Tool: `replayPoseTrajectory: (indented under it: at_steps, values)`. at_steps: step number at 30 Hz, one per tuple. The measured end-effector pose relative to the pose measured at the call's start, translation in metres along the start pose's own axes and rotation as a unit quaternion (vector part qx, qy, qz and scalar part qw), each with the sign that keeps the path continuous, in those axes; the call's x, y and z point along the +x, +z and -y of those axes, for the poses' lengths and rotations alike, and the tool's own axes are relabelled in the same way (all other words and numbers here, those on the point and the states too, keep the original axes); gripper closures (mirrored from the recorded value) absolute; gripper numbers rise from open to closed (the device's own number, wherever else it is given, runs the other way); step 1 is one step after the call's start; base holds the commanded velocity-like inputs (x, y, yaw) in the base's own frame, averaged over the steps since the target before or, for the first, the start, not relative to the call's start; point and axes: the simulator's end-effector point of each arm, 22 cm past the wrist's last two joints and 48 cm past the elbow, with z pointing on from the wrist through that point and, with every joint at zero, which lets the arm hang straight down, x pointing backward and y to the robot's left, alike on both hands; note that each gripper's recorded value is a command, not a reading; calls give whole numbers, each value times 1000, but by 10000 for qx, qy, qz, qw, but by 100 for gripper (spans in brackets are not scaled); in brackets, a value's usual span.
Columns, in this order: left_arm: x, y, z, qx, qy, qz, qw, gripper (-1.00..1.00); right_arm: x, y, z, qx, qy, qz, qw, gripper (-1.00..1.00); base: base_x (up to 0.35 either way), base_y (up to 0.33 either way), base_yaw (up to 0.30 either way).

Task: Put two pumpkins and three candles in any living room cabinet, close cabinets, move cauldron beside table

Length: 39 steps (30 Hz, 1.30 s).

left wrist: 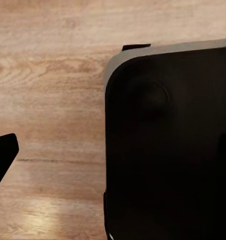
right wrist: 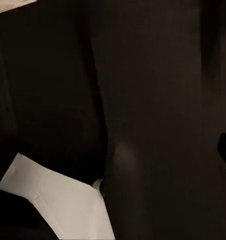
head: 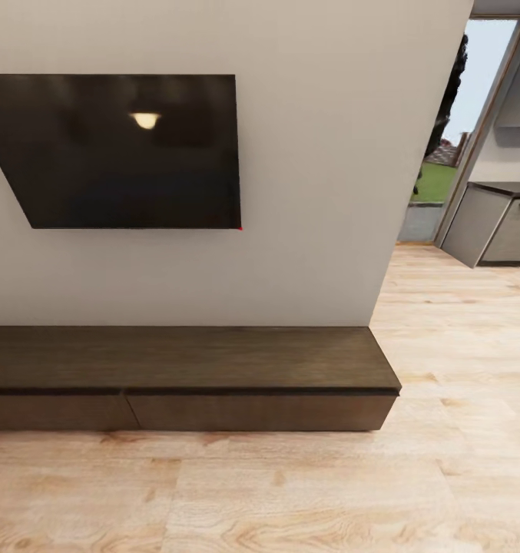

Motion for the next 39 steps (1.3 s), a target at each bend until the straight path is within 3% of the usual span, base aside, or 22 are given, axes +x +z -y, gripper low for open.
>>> replayPoseTrajectory:
  at_steps: [3,4,5,6,7,8,11,15,19,26,30,33,37,39]
  values:
    - [-18,3,9,-13,-48,85,10000,-100,-19,2,-4,-83,54,107,9999,-100,0,0,0]
    - [-39,2,-46,-1384,39,-291,9899,-100,-64,3,-24,-489,85,157,9986,-100,0,0,0]
    - [-106,-21,-112,-2999,-8,10,9540,-100,-183,-5,-41,-588,-58,995,9933,-100,0,0,0]
    - [-114,-71,-163,-4514,1,9,8923,-100,-267,-19,-59,-670,-156,1523,9859,-100,0,0,0]
    - [-118,-138,-196,-5967,-15,-29,8025,-100,-279,-21,-59,-644,-126,1597,9850,-100,0,0,0]
    - [-140,-159,-202,-6348,-67,22,7727,-100,-273,-20,-51,-539,-16,1554,9864,-100,0,0,0]
    - [-187,-166,-207,-6381,-271,140,7694,-100,-315,-31,-52,-441,68,1821,9823,-100,0,0,0]
    - [-215,-175,-211,-6390,-431,261,7676,-100,-349,-41,-60,-453,108,2041,9778,-100,0,0,0]
    - [-224,-178,-211,-6391,-437,302,7673,-100,-382,-53,-67,-531,349,2284,9715,-100,0,0,0]
    - [-232,-181,-211,-6395,-282,209,7680,-100,-391,-55,-62,-353,484,2340,9704,-100,0,0,0]
    - [-286,-213,-218,-6385,-660,509,7651,-100,-401,-60,-67,-445,443,2440,9677,-100,0,0,0]
    - [-318,-246,-226,-6385,-896,717,7610,-100,-417,-73,-87,-894,322,2584,9613,-100,0,0,0]
    - [-325,-256,-227,-6375,-947,751,7609,-100,-420,-82,-112,-1532,167,2562,9542,-100,0,0,0]
    - [-327,-259,-228,-6371,-967,766,7609,-100,-418,-91,-131,-2017,50,2562,9453,-100,0,0,0]
